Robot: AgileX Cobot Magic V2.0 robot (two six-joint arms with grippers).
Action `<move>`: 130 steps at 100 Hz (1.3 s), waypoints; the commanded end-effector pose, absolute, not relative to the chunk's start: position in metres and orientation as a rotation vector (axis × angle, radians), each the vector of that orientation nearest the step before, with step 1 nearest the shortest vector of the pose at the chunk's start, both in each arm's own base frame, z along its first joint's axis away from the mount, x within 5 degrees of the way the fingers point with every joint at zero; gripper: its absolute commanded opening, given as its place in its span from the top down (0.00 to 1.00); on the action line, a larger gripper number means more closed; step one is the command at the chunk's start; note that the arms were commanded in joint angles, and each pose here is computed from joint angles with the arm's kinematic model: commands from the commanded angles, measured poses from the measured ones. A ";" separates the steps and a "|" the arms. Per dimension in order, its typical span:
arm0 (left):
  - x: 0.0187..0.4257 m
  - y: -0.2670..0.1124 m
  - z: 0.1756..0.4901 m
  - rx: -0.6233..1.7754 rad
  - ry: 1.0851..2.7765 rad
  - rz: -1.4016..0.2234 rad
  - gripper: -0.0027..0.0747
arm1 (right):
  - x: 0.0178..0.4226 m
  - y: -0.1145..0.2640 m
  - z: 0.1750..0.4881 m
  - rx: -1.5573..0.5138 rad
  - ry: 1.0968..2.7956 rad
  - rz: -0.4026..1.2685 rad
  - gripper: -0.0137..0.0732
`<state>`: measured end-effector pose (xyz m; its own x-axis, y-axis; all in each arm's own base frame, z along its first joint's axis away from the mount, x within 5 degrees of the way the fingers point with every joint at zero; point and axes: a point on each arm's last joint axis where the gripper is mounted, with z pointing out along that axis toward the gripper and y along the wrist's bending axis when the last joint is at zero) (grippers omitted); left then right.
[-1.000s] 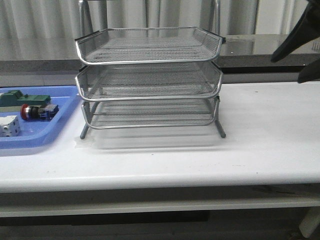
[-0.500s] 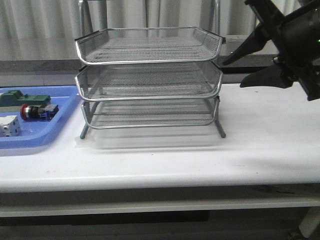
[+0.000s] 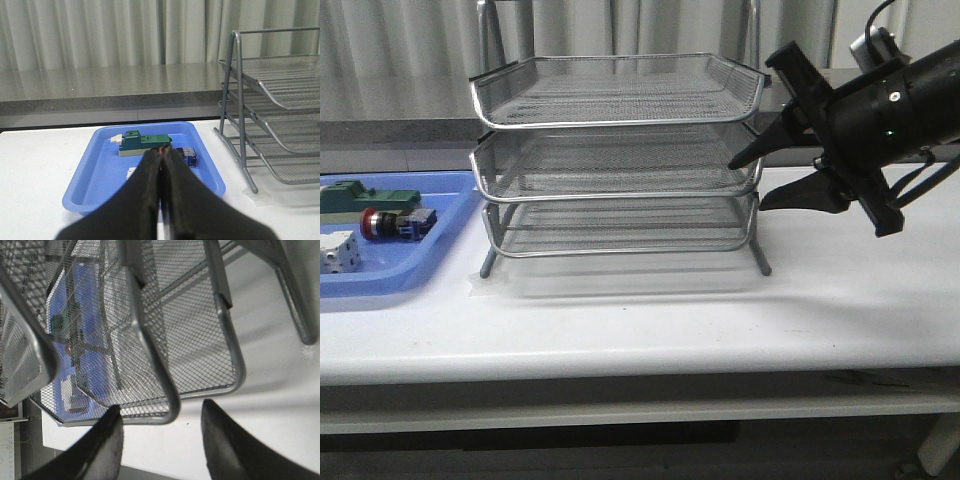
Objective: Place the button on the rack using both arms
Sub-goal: 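Reach the right gripper to the front edge of the middle wire tray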
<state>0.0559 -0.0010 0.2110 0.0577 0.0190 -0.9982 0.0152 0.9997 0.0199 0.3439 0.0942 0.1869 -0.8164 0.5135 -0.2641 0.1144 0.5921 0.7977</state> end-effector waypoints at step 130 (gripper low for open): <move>0.055 -0.001 0.202 0.014 1.449 -0.003 0.99 | 0.351 0.122 0.201 0.259 2.347 1.358 0.80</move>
